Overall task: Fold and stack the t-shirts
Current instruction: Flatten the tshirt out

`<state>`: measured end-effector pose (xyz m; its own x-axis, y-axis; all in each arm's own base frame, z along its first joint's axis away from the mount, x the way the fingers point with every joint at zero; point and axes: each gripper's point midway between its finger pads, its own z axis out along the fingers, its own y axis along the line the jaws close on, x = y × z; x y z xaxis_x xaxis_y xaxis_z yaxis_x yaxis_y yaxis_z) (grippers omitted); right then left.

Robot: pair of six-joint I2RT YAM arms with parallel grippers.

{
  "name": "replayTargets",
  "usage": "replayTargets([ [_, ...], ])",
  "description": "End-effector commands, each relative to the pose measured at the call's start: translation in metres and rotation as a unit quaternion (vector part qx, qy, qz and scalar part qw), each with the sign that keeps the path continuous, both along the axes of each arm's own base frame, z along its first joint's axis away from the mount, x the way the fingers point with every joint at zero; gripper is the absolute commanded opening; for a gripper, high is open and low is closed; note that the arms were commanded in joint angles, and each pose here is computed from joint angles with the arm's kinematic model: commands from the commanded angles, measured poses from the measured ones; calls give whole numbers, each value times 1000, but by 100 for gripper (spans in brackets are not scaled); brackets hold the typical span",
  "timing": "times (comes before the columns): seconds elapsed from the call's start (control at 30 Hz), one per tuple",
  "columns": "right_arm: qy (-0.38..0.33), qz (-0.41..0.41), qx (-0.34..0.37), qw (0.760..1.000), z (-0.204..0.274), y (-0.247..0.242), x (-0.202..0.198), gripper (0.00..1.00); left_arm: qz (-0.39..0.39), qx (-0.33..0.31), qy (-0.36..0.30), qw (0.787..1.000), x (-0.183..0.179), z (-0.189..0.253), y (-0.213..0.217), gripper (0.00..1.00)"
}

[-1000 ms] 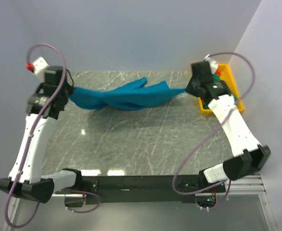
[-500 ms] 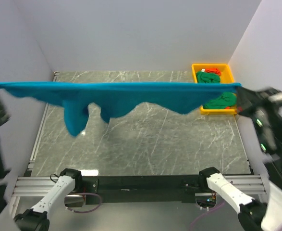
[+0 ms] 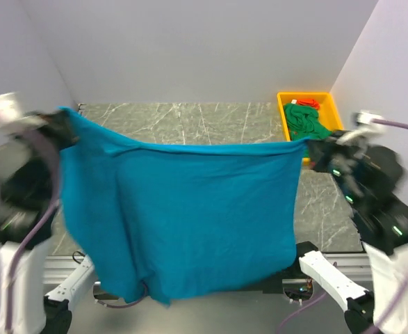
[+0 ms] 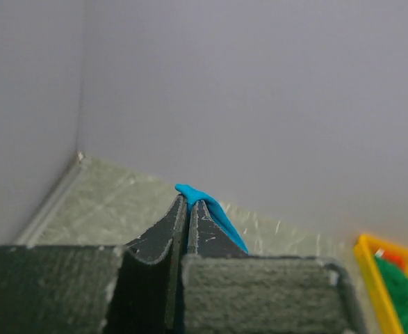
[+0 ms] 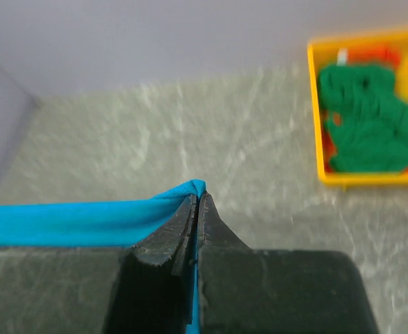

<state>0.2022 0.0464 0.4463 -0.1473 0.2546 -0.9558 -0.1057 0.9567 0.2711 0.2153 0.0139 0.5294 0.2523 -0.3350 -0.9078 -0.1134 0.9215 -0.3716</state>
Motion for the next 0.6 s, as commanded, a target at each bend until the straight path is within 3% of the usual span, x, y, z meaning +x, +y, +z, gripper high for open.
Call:
replayTargets([
  [0.0,76,5,-32,997,-61,12,41,0,-40,21,71,996,69,-74,-26,4],
  [0.03,114,1,-40,993,-98,15,52,0,-51,22,88,995,84,-96,-32,6],
  [0.23,187,-48,-63,979,-202,15,109,0,-63,40,237,969,167,-240,-52,7],
  [0.37,227,-81,-96,966,-251,11,152,0,-77,55,293,951,214,-296,-63,5],
  [0.4,235,-84,-101,963,-260,12,158,0,-79,54,282,954,217,-288,-64,5],
  [0.57,268,-102,-120,950,-294,2,207,0,-80,71,327,939,261,-334,-67,4],
])
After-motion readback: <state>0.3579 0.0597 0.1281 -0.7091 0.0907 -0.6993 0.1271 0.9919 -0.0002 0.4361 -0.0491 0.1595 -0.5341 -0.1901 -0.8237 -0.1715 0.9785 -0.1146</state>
